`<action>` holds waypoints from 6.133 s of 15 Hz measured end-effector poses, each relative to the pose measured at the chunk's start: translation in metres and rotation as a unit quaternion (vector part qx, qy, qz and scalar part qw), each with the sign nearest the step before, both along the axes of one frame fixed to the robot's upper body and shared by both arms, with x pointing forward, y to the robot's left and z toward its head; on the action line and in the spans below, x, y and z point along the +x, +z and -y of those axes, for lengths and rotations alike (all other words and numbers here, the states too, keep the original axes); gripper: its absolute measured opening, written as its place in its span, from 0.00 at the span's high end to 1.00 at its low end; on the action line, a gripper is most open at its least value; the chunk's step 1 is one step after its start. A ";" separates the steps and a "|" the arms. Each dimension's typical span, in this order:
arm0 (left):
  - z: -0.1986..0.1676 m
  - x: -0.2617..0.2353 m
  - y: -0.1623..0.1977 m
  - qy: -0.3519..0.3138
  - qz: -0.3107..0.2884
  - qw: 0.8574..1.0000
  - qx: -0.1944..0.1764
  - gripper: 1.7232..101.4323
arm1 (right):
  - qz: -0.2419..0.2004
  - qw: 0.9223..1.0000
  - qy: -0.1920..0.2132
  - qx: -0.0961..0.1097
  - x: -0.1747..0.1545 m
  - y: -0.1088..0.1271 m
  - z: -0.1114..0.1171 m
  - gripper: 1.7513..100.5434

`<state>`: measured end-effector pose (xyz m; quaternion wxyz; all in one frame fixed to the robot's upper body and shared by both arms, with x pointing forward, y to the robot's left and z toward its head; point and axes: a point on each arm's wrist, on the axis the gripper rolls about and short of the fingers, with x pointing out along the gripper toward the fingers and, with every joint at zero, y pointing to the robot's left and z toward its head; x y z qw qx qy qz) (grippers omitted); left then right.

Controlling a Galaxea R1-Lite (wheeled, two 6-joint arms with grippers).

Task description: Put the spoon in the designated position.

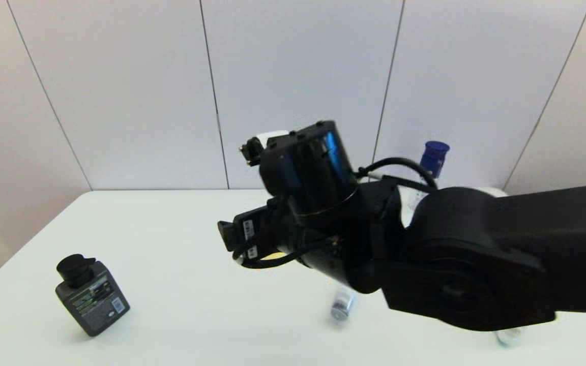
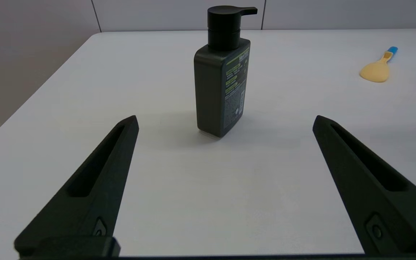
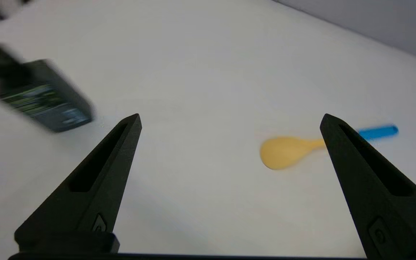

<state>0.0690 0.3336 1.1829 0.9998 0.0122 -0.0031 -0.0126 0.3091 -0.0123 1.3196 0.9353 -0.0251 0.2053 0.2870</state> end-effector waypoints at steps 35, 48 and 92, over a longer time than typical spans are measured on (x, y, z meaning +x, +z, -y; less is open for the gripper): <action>0.000 0.000 0.000 0.000 0.000 1.000 0.000 0.04 | -0.043 0.948 -0.310 -0.056 0.091 -0.140 -0.038 0.03; 0.000 0.000 0.000 0.000 0.000 1.000 0.000 0.04 | -0.083 0.934 -0.348 -0.021 0.091 -0.146 -0.040 0.03; 0.000 0.000 0.000 0.000 0.000 1.000 0.000 0.04 | 0.124 0.917 -0.365 -0.097 0.062 0.138 0.161 0.99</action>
